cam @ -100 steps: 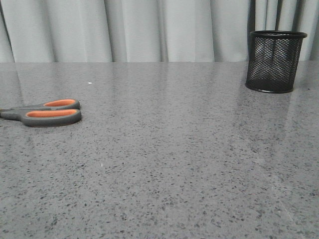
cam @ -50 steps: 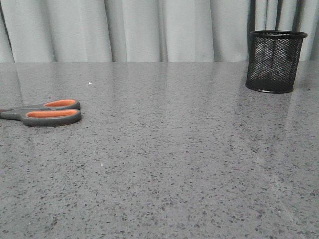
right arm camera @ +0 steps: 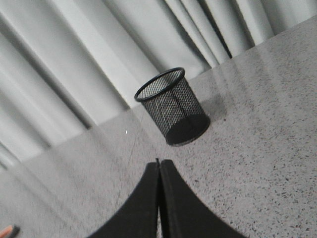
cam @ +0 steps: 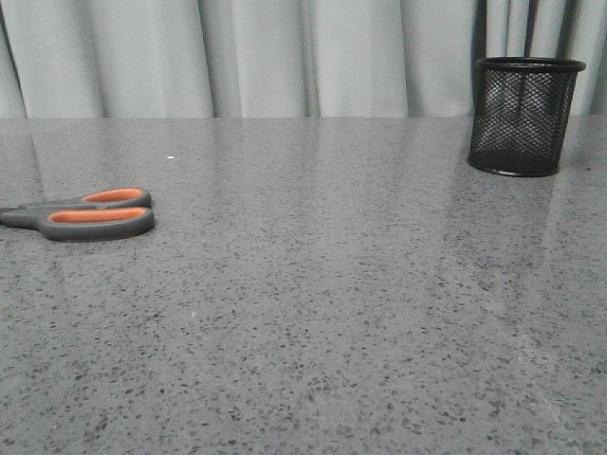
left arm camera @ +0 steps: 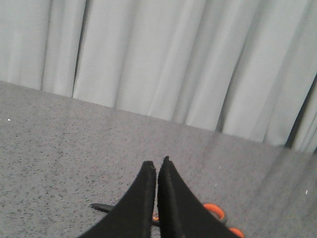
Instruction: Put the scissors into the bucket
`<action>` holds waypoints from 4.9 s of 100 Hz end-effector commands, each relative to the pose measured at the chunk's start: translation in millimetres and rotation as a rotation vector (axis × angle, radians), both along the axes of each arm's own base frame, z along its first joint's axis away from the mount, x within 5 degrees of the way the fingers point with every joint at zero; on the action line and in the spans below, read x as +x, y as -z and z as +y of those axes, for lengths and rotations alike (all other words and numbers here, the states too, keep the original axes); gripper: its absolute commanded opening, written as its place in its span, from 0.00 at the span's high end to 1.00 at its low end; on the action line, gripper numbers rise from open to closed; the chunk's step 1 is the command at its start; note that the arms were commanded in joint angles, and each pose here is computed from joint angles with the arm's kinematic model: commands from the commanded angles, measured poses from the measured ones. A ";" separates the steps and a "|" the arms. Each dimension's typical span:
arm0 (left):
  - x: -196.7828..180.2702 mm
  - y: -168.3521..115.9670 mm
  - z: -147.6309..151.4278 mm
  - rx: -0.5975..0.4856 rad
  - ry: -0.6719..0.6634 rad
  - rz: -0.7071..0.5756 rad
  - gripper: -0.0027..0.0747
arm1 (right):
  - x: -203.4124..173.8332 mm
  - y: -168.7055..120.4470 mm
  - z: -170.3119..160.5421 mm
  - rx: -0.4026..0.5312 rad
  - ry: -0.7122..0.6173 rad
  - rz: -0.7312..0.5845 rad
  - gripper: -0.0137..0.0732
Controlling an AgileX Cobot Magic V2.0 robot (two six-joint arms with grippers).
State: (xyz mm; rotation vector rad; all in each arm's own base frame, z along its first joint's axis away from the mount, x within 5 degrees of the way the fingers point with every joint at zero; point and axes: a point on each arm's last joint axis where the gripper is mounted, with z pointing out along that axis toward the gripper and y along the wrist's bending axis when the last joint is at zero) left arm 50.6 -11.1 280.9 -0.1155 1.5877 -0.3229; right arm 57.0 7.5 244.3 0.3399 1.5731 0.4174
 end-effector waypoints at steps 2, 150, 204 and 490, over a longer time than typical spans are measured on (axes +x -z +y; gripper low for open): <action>9.4 -39.3 1.0 0.132 -0.007 0.056 0.99 | 10.2 -32.4 0.2 -0.082 -0.014 0.050 0.90; 149.5 -78.5 -28.0 0.608 0.673 0.797 0.55 | 89.4 -119.3 8.1 -0.337 -0.320 0.603 0.43; 218.1 -53.1 -43.8 0.992 1.074 0.542 0.55 | 88.6 -118.5 8.5 -0.355 -0.333 0.610 0.43; 200.7 -173.0 -150.0 1.400 0.960 0.259 0.99 | 90.2 -148.3 39.9 -0.043 -0.587 0.298 0.43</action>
